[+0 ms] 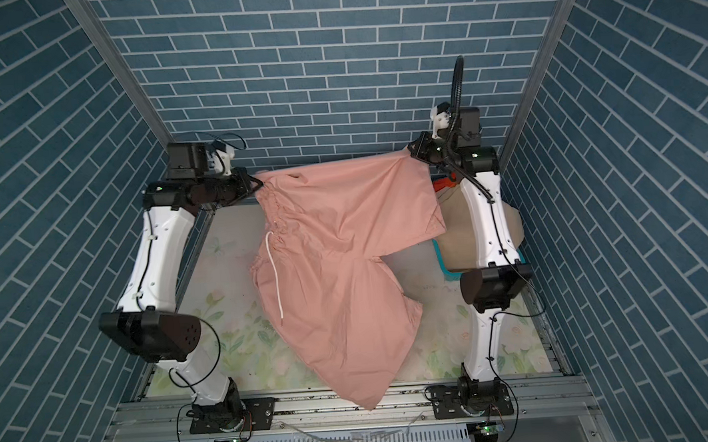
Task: Fold and stack the shorts
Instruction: 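Lower the stretched shorts onto the table with both grippers, laying them flat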
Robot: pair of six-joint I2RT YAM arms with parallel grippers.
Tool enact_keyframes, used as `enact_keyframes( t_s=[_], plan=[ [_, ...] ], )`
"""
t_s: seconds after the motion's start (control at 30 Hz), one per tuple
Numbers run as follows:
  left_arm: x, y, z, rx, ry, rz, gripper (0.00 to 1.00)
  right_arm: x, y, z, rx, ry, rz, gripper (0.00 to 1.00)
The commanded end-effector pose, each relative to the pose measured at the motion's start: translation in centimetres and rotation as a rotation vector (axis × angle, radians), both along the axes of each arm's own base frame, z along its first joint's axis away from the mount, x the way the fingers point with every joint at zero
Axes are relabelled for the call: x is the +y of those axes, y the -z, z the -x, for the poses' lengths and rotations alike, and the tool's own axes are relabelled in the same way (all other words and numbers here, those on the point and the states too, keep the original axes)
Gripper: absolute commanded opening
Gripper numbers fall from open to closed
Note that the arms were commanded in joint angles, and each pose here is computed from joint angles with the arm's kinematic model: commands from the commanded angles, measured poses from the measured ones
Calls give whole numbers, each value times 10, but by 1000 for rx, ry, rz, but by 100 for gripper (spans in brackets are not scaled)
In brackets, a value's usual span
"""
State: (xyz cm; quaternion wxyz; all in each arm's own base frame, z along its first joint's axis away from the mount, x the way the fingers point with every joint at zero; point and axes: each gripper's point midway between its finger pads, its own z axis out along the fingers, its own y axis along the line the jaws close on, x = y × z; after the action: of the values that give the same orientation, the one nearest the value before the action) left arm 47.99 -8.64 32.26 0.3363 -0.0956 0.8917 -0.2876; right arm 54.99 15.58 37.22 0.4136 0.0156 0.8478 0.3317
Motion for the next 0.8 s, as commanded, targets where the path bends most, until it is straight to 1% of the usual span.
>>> enact_keyframes(
  t_s=[0.0,0.1,0.2,0.27,0.33,0.43,0.5,0.57,0.63,0.7,0.77],
  plan=[
    [74,44,-14,89,-226,-118,0,-82,16,-38,-10,225,79,0],
    [69,85,-33,158,-198,-95,0,-79,46,-60,19,214,77,0],
    [66,105,-49,182,-181,-80,0,-77,56,-72,13,214,60,0],
    [67,110,-58,180,-172,-85,0,-72,48,-73,-2,207,29,0],
    [71,107,-65,165,-168,-120,0,-66,31,-65,-24,194,16,0],
    [83,94,-69,135,-181,-195,0,-57,8,-38,-30,181,34,0],
    [85,88,-68,121,-181,-199,0,-49,5,-8,3,169,59,0],
    [82,90,-63,130,-167,-181,0,-37,21,23,41,151,87,0],
    [92,102,-52,174,-187,-207,0,-20,37,58,53,131,110,0],
    [119,109,-40,217,-252,-235,0,-1,59,96,89,97,120,0],
    [140,110,-31,227,-304,-200,0,17,87,126,141,66,118,0]
  ],
)
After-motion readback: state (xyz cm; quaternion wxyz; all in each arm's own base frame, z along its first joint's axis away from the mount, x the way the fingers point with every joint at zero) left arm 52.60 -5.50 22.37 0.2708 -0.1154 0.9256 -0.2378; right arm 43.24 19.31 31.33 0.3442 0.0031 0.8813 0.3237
